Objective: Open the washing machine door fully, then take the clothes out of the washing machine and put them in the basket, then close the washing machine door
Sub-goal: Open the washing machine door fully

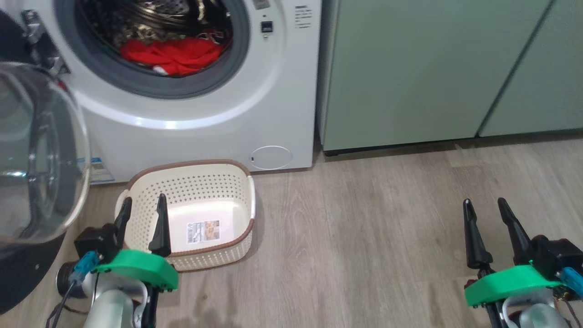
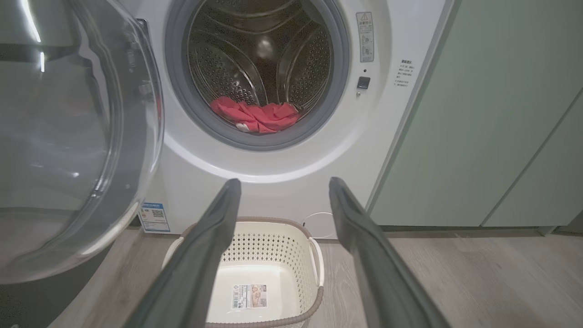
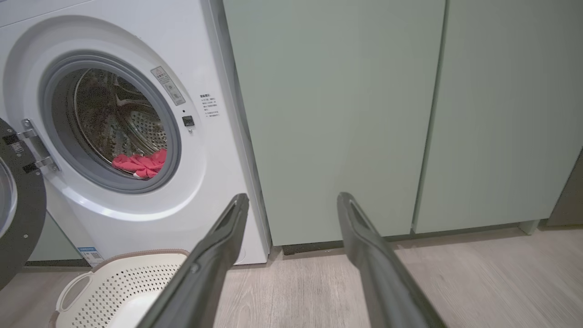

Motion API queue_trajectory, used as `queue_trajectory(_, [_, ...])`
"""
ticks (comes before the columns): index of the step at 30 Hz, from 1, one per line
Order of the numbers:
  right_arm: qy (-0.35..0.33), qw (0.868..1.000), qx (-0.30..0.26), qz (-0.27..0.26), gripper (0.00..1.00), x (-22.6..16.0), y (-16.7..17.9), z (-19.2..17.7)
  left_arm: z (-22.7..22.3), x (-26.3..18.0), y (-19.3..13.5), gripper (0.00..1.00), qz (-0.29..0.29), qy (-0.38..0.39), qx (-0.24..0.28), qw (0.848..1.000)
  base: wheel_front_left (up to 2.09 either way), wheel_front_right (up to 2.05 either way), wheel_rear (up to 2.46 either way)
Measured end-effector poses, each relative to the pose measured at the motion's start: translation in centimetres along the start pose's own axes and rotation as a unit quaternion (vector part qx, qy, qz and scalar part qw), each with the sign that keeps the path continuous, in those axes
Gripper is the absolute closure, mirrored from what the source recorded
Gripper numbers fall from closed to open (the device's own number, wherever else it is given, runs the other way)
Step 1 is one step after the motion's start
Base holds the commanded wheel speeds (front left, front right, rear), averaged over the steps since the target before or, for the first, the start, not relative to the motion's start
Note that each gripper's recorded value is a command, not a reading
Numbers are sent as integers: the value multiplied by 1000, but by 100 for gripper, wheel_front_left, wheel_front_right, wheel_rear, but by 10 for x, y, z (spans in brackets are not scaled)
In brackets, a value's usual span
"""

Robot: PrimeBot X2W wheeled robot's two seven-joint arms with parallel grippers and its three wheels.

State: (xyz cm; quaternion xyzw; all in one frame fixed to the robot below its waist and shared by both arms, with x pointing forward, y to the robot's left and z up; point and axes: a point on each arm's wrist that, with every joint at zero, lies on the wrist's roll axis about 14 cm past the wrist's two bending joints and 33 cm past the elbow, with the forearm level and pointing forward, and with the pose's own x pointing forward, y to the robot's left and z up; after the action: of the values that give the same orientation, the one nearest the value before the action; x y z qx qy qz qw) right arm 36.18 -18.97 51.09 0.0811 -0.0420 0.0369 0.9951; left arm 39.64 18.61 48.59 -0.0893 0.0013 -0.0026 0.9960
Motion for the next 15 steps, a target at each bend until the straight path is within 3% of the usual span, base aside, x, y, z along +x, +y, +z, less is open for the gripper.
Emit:
queue_trajectory(5, [-2, 1000, -1, -14, 0, -7, -8, 1, -1, 5, -9, 0, -8, 0, -6, 1000, 0, 0, 0])
queue_trajectory(15, [-3, 1000, -1, 7, 0, -4, 5, 2, 0, -3, 0, 0, 7, -2, -5, 1000, 0, 0, 0])
